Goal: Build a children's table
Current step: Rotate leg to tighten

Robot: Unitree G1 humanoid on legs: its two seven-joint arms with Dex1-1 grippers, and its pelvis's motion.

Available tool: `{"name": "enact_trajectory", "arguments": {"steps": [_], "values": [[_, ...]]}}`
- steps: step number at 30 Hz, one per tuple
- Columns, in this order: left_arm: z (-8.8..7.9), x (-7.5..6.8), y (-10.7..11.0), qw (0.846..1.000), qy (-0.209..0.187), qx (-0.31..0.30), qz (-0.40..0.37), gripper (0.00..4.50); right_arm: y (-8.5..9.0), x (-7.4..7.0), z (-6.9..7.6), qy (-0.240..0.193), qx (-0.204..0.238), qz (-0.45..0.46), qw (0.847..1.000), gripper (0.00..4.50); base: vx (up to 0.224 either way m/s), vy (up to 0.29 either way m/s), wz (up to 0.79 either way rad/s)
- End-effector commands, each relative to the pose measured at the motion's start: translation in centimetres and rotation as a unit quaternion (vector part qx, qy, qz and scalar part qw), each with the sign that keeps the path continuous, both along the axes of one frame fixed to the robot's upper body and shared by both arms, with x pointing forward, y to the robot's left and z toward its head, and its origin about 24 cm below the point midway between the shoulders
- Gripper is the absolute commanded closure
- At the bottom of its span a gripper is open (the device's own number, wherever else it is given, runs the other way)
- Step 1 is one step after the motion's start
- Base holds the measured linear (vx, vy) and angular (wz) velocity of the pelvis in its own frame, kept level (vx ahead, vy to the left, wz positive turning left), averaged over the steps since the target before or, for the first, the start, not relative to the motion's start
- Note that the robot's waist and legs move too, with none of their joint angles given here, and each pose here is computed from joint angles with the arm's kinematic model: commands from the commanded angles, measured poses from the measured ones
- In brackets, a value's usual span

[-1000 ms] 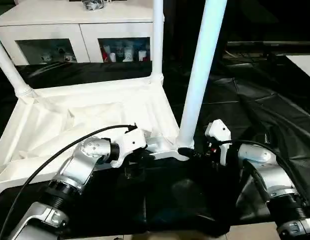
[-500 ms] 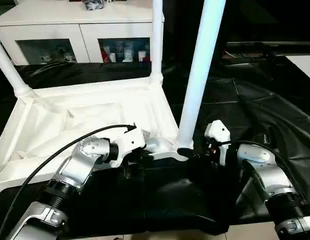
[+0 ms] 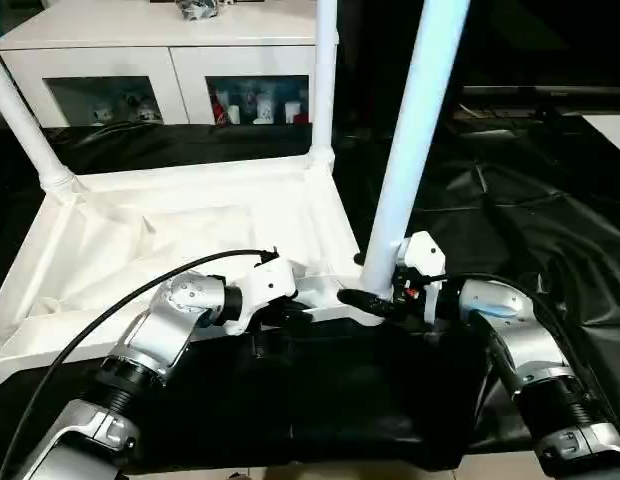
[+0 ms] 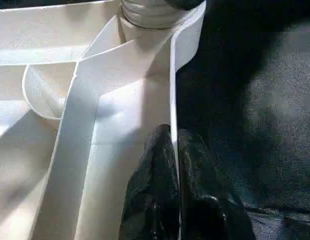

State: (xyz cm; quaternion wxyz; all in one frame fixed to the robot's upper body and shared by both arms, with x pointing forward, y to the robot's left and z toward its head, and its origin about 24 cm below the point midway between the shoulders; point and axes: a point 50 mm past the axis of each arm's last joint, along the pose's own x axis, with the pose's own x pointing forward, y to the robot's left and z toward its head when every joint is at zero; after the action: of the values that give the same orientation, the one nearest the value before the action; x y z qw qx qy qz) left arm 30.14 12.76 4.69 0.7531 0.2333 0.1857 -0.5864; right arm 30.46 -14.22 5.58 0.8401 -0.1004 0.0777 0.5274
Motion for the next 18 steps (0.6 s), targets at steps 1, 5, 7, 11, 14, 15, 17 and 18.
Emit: {"name": "enact_trajectory", "arguments": {"steps": [1,5,7,11,14,15,17,18], "values": [[-1.23,-0.37,0.67,0.999,0.024,0.020,0.010,4.50,-0.22,-0.35,-0.48,0.001,-0.026,0.014,1.000,1.58,0.000,0.000,0.00],[-1.24,-0.36,0.69,0.999,0.024,0.021,0.009,4.50,-0.60,-0.31,-0.65,-0.002,-0.040,0.010,0.999,1.58,0.000,0.000,0.00],[-1.23,-0.32,0.68,0.999,0.023,0.022,0.009,4.50,-0.76,-0.34,-0.65,-0.003,-0.046,0.011,0.999,1.58,0.000,0.000,0.00],[-1.23,-0.18,0.71,0.999,0.022,0.022,0.010,4.50,-1.12,-0.52,-0.64,0.018,-0.038,0.014,0.999,1.33,0.000,0.000,0.00],[-1.26,-0.15,0.75,0.999,0.023,0.023,0.009,4.50,-1.12,-0.38,-0.75,0.006,-0.053,0.006,0.999,1.21,0.000,0.000,0.00],[-1.26,-0.15,0.75,0.999,0.023,0.024,0.008,4.50,-1.09,-0.37,-0.79,0.005,-0.054,0.006,0.998,1.21,0.000,0.000,0.00],[-1.26,-0.13,0.74,0.999,0.023,0.025,0.007,4.50,-1.07,-0.38,-0.89,0.005,-0.056,0.005,0.998,1.21,0.000,0.000,0.00],[-1.26,-0.11,0.74,0.999,0.023,0.025,0.007,4.50,-1.06,-0.39,-0.94,0.005,-0.057,0.005,0.998,1.21,0.000,0.000,0.00]]}}
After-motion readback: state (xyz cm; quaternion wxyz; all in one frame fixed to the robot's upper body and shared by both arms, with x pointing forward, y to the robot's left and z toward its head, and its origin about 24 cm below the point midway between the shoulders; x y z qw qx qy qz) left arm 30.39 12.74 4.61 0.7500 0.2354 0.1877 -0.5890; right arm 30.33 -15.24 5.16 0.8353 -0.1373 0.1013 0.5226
